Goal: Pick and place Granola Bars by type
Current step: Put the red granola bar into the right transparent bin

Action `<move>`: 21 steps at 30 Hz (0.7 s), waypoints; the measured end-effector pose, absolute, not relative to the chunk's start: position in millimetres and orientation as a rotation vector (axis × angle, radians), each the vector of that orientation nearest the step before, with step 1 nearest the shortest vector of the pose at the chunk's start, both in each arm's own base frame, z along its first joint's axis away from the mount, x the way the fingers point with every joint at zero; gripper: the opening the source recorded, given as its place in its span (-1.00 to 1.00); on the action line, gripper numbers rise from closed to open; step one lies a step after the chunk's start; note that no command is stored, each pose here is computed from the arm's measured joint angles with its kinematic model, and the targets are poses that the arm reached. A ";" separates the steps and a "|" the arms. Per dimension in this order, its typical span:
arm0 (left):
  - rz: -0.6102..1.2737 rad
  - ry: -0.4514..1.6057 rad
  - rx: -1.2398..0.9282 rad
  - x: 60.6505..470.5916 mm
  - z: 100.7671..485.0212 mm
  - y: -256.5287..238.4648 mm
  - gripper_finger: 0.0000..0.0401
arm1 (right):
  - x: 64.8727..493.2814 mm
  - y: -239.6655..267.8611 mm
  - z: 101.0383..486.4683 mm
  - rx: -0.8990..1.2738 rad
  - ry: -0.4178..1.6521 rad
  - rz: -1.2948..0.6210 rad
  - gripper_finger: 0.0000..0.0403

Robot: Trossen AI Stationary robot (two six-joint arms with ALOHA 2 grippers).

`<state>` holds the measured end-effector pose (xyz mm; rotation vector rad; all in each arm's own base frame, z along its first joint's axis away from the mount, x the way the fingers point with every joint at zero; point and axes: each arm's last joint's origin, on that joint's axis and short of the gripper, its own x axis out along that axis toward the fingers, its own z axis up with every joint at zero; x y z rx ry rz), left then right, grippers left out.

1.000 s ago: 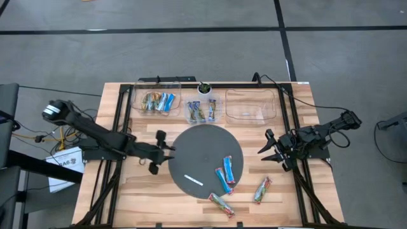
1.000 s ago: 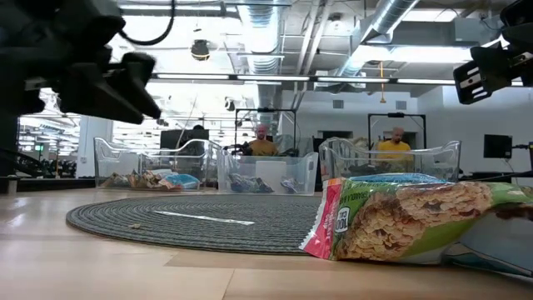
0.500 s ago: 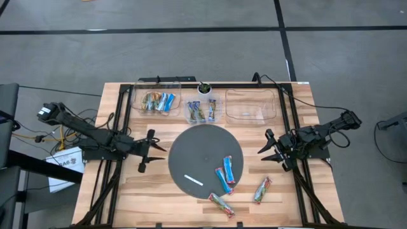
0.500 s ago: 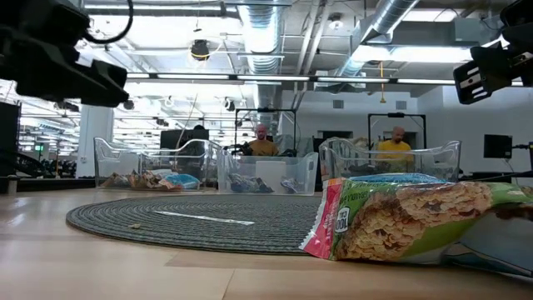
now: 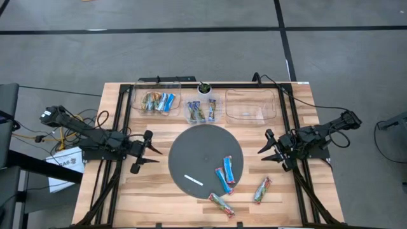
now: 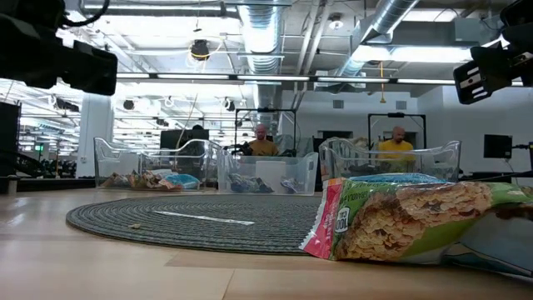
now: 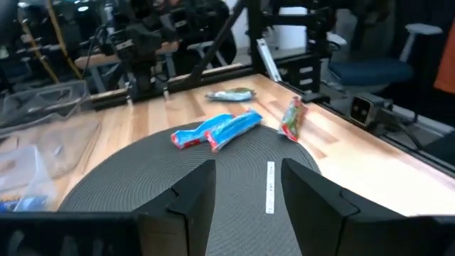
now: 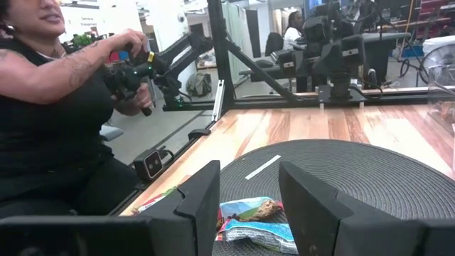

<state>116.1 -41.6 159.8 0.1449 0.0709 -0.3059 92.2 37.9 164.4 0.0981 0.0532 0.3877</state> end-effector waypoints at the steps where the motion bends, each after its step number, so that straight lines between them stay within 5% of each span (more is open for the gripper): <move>1: -0.313 0.069 0.156 114.6 160.0 -41.2 -0.23 | 92.3 37.9 164.4 0.098 0.053 0.387 -0.32; 21: -0.178 -0.050 0.123 95.4 169.7 -18.0 -0.23 | 92.3 37.9 164.4 0.098 0.053 0.388 -0.32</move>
